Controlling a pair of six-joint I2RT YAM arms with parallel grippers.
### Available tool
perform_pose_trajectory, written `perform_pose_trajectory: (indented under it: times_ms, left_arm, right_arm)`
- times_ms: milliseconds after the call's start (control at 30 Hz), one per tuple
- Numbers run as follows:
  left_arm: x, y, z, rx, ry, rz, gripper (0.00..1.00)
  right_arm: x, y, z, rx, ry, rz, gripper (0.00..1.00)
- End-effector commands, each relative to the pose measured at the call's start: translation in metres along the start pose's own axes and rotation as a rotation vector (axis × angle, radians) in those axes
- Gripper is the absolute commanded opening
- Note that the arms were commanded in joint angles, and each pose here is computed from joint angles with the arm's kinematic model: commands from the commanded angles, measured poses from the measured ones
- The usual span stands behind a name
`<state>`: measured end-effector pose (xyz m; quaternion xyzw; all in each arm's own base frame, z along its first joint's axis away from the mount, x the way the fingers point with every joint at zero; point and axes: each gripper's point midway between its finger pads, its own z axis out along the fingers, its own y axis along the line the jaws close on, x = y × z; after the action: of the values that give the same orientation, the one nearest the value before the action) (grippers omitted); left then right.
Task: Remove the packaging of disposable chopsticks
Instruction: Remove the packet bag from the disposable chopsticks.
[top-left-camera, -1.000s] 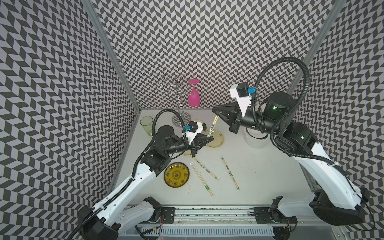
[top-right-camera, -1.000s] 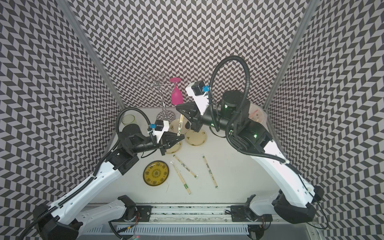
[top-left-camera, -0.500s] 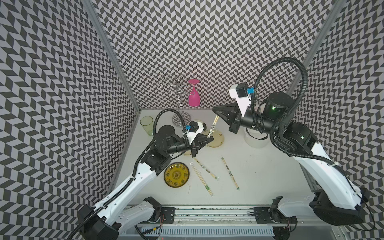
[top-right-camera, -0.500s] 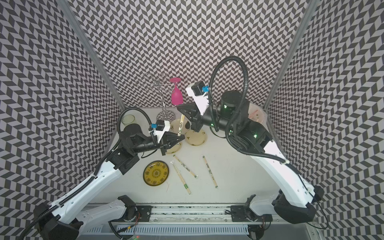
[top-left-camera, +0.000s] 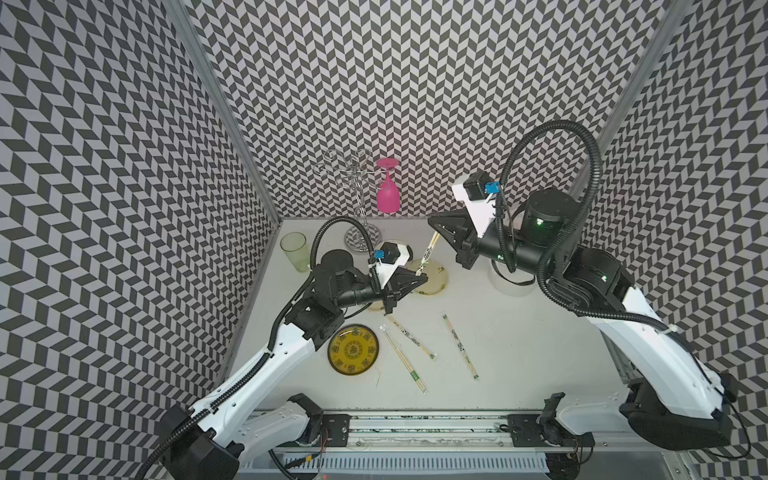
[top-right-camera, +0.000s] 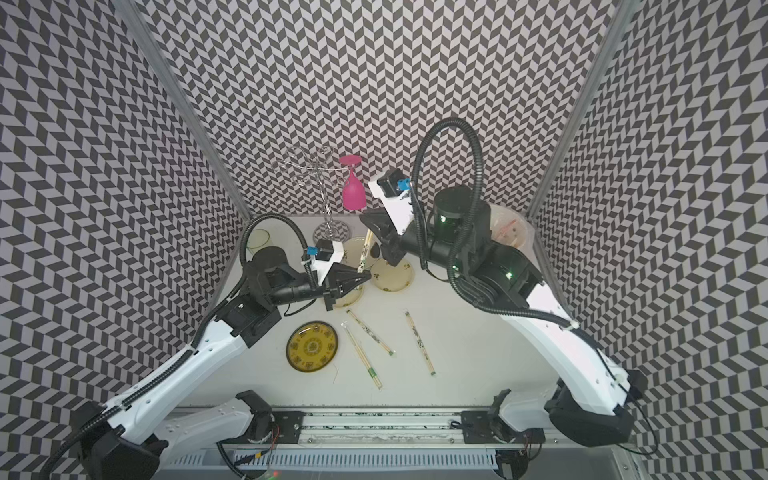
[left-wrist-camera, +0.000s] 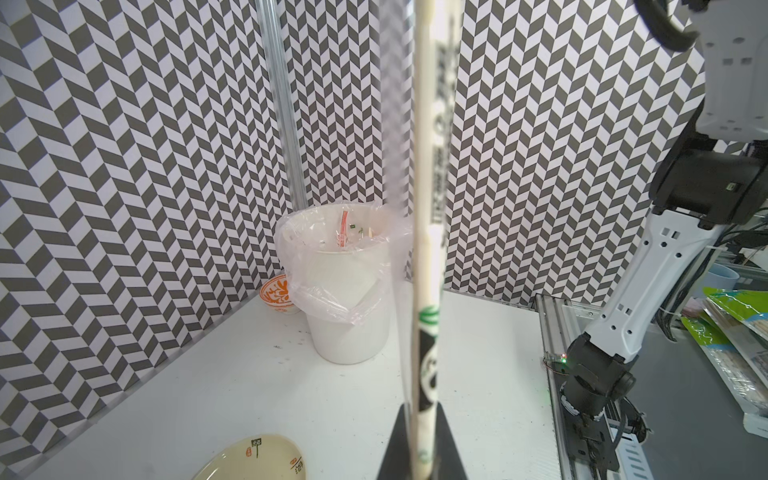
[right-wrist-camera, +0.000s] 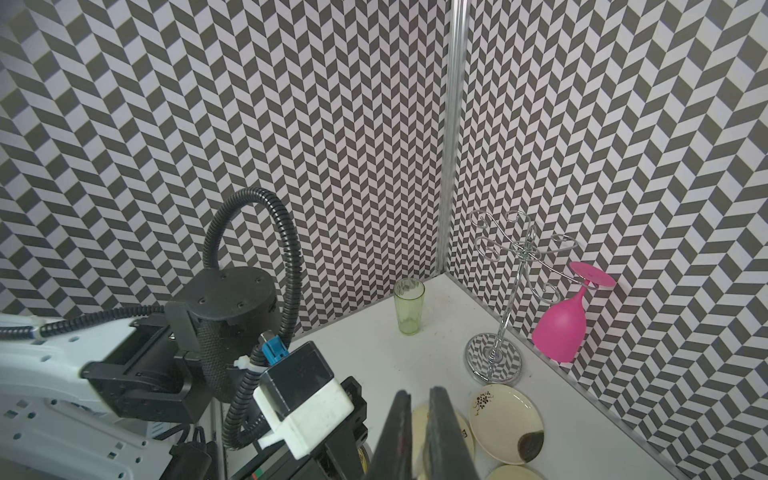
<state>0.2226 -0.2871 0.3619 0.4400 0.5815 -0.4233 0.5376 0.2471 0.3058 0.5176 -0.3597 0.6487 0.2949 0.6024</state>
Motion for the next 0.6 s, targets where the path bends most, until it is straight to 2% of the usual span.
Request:
perform_pose_trajectory:
  times_ms: [0,67,233,333,433,567]
  left_arm:
    - [-0.0168,-0.0022,-0.0026,0.008,-0.03,0.042,0.0]
    - [-0.0175,-0.0026,-0.0032,0.008,-0.031,0.044,0.0]
    - [-0.0168,-0.0022,-0.0027,0.007,-0.029,0.044,0.0]
    - [-0.0164,-0.0019,-0.0024,0.008,-0.029,0.043,0.0]
    - [-0.0164,-0.002,-0.0025,0.008,-0.028,0.042,0.0]
    - [-0.0161,-0.0014,-0.0023,0.004,-0.027,0.041,0.0]
  right_arm:
    - [-0.0191,-0.0035,-0.0083,0.03,-0.054,-0.025,0.11]
    - [-0.0202,-0.006,-0.0089,0.044,-0.056,-0.025,0.14]
    - [-0.0211,-0.0068,-0.01,0.049,-0.059,-0.023,0.15]
    - [-0.0212,-0.0048,-0.0098,0.038,-0.059,-0.023,0.1]
    - [-0.0205,-0.0031,-0.01,0.028,-0.056,-0.027,0.0]
    - [-0.0157,-0.0049,-0.0093,0.041,-0.04,-0.037,0.0]
